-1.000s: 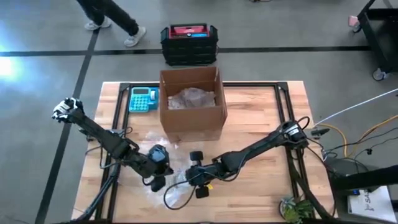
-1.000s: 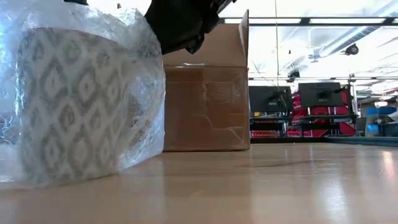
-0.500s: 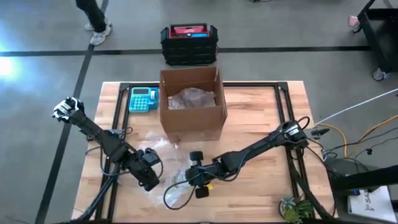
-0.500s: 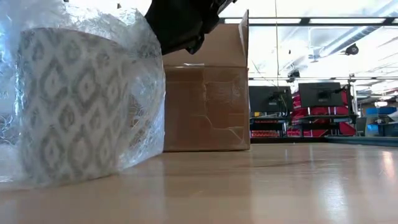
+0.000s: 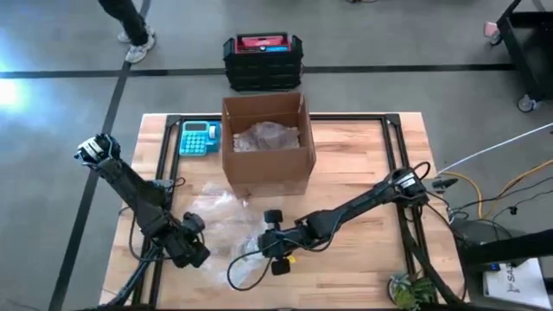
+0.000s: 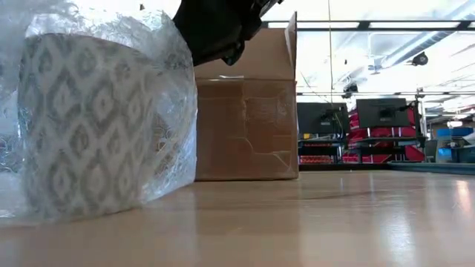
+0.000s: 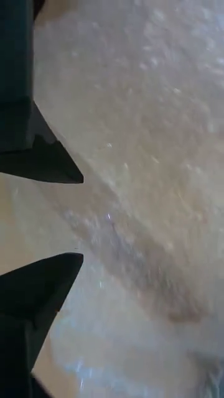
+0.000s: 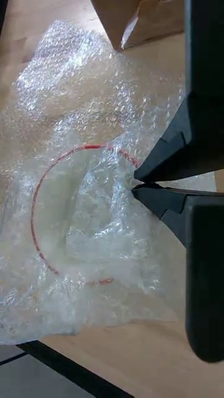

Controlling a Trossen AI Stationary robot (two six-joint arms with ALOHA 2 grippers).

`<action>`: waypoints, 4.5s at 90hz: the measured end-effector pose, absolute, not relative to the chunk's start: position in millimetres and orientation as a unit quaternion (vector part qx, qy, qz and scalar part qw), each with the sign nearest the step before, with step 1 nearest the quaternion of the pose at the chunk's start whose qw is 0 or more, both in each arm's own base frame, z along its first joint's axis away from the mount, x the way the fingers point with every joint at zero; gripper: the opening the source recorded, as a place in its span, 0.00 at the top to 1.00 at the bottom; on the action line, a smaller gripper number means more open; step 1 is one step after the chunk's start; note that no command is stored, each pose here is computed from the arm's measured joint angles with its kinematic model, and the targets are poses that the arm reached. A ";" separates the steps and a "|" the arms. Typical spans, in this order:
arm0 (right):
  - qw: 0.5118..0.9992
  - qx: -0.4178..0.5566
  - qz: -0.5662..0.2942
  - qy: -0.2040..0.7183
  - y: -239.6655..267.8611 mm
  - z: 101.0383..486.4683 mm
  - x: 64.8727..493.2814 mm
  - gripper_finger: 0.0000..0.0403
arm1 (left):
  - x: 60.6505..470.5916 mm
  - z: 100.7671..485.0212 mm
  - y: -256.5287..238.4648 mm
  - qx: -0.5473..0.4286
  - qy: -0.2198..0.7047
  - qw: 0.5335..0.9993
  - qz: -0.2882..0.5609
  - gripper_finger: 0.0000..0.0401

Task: Wrap mug
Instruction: Wrap the gray mug with transparent bubble wrap

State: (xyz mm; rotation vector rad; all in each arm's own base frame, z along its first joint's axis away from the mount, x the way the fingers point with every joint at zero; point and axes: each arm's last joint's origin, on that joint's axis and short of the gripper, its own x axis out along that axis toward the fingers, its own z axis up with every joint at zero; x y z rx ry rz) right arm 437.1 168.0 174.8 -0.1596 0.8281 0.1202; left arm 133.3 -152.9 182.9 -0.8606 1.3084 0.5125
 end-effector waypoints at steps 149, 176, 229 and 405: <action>0.907 -0.075 0.064 0.410 169.5 178.7 433.1 0.97 | 239.6 200.9 -211.5 -0.215 0.315 0.917 0.118 1.00; 0.917 -0.093 0.059 0.383 157.5 244.3 421.0 0.97 | 245.0 187.2 -215.8 -0.218 0.330 0.910 0.122 1.00; 0.917 -0.108 0.094 0.373 181.1 166.3 451.2 0.97 | 245.8 200.5 -216.4 -0.231 0.322 0.913 0.100 0.98; 0.920 -0.093 0.097 0.368 183.2 176.1 447.4 0.97 | 249.7 191.3 -220.4 -0.187 0.330 0.920 0.102 1.00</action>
